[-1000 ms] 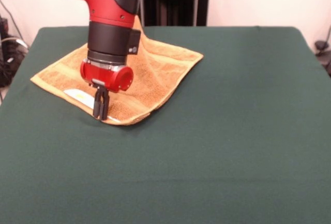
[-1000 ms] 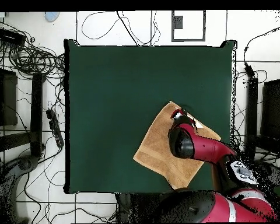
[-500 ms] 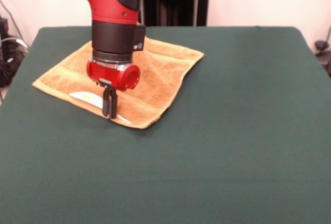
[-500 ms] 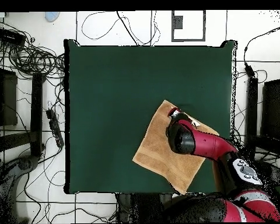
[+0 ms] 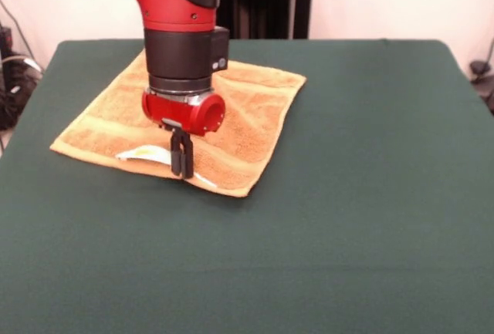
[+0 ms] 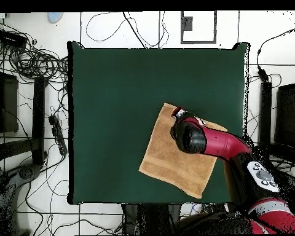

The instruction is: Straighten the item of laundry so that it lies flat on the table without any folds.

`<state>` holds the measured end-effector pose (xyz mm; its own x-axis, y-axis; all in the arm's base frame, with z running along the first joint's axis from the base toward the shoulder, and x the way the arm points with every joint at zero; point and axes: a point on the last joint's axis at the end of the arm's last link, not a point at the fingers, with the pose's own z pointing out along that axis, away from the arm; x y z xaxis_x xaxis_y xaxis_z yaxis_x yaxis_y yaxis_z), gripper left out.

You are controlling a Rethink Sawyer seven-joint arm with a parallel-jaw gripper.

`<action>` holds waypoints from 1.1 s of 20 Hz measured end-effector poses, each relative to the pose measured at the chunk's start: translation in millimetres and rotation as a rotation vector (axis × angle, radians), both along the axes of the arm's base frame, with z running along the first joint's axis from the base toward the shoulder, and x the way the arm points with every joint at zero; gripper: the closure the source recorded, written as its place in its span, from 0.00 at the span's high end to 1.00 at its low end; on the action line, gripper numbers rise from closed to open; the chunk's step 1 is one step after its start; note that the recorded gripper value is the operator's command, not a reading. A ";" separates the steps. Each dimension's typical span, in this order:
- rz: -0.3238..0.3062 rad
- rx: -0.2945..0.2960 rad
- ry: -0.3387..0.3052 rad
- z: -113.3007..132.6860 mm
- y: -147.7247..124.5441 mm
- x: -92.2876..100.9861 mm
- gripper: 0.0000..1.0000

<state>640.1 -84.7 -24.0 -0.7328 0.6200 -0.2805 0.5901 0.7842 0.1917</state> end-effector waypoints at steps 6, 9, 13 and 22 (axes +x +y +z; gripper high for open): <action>0.012 0.000 -0.035 9.2 0.7 27.5 0.00; 0.013 0.000 -0.044 14.3 -0.5 40.9 0.00; 0.013 0.001 -0.046 20.3 -2.4 54.5 0.00; 0.047 -0.005 -0.052 31.9 0.4 80.8 0.00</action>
<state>720.9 -84.3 7.9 -0.7454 0.5840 -0.3216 0.5421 0.8117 0.2174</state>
